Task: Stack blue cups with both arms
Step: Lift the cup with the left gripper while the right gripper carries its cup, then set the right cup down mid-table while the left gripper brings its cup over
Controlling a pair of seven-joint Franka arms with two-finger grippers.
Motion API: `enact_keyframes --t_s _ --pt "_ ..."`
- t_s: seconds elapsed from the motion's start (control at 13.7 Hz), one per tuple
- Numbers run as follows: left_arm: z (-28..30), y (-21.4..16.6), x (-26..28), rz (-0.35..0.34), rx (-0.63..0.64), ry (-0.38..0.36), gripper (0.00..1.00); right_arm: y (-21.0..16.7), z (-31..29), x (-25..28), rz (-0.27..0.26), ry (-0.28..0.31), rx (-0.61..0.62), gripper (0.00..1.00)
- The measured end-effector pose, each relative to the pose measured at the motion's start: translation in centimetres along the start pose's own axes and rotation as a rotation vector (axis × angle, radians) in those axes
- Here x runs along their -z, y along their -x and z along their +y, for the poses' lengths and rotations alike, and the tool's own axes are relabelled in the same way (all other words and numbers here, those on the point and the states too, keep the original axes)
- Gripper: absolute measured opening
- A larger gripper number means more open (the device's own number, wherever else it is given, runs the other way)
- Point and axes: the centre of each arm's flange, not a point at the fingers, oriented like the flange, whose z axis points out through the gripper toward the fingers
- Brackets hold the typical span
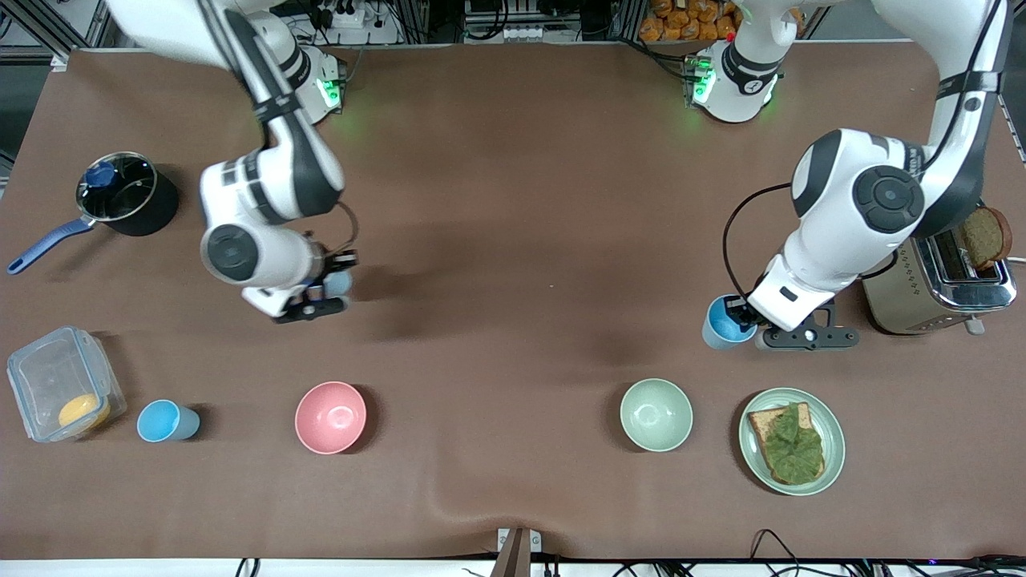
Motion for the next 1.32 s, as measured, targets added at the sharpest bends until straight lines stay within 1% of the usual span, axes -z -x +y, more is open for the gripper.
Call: enact_keyframes --t_s 0.22,0.44,0.66,0.95,1.24,1.32 --pt "-0.1 -0.5 2.4 -0.005 0.005 -0.008 0.03 -0.1 -7.5 -0.5 -0.001 -0.046 -0.045 0.04" --pt "-0.2 -0.7 3.5 -0.008 0.008 -0.012 0.03 -1.4 -11.9 -2.6 -0.016 -0.055 -0.072 0.04" --pt "-0.4 -0.8 3.6 -0.013 0.010 -0.014 0.03 -2.0 -13.9 -5.3 -0.045 -0.050 -0.066 0.04" --pt "-0.4 -0.9 4.3 -0.016 0.012 -0.017 0.03 -2.6 -15.1 -7.0 -0.036 -0.042 -0.056 0.04" --pt "-0.2 -0.3 6.6 -0.018 0.021 -0.029 0.03 -3.2 -16.1 -8.2 -0.040 -0.034 -0.047 0.04" --pt "0.0 0.1 7.3 -0.020 0.026 -0.032 0.03 -3.3 -16.4 -8.2 -0.039 -0.034 -0.046 0.11"
